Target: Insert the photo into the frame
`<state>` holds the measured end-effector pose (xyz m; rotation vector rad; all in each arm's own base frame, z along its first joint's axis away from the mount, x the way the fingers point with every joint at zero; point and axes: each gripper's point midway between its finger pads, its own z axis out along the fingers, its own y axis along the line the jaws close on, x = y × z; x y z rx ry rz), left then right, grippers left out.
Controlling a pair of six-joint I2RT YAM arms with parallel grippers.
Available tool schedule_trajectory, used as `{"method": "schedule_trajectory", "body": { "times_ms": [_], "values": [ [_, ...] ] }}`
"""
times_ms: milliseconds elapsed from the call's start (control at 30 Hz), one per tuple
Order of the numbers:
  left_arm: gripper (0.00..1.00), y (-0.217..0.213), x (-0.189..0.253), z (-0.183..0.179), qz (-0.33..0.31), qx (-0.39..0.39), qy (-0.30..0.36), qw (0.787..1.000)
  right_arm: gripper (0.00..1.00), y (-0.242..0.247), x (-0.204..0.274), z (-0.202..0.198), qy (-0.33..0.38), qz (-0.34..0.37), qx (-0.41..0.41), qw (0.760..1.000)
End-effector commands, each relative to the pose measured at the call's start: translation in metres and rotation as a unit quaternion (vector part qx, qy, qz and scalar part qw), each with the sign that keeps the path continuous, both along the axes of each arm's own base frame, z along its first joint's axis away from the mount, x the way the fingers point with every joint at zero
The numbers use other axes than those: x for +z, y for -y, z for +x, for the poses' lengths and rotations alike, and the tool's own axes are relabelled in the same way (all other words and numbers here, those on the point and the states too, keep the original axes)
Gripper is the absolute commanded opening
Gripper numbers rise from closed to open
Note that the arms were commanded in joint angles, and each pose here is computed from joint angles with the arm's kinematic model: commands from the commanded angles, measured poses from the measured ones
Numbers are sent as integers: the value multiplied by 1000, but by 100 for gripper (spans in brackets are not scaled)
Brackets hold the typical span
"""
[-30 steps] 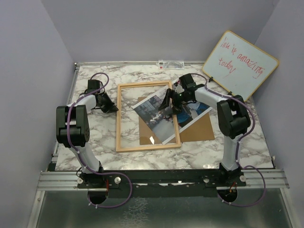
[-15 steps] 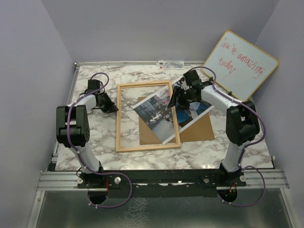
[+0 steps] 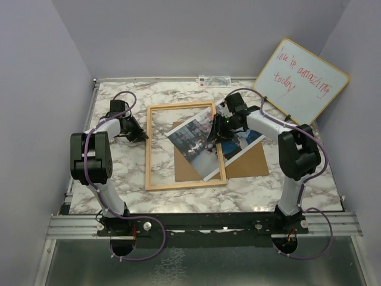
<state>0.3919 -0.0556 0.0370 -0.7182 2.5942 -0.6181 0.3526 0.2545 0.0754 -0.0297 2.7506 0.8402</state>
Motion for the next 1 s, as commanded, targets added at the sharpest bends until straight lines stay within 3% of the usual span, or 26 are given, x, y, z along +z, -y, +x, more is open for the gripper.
{"method": "schedule_trajectory", "body": {
  "times_ms": [0, 267, 633, 833, 967],
  "values": [
    [23, -16, -24, -11, 49, 9, -39, 998, 48, 7, -31, -1, -31, -36, -14, 999],
    [31, -15, 8, 7, 44, 6, 5, 999, 50, 27, 7, 34, 56, -45, -92, 993],
    [41, -19, 54, 22, 59, 0, 65, 996, 58, 113, -28, 36, 2, -107, -233, 967],
    [45, 20, 88, 39, 46, -59, 113, 991, 61, 185, -27, 38, 16, -126, -326, 937],
    [47, 79, 109, 49, 31, -125, 146, 981, 63, 226, -33, 26, 5, -142, -386, 911]
  ]
}}
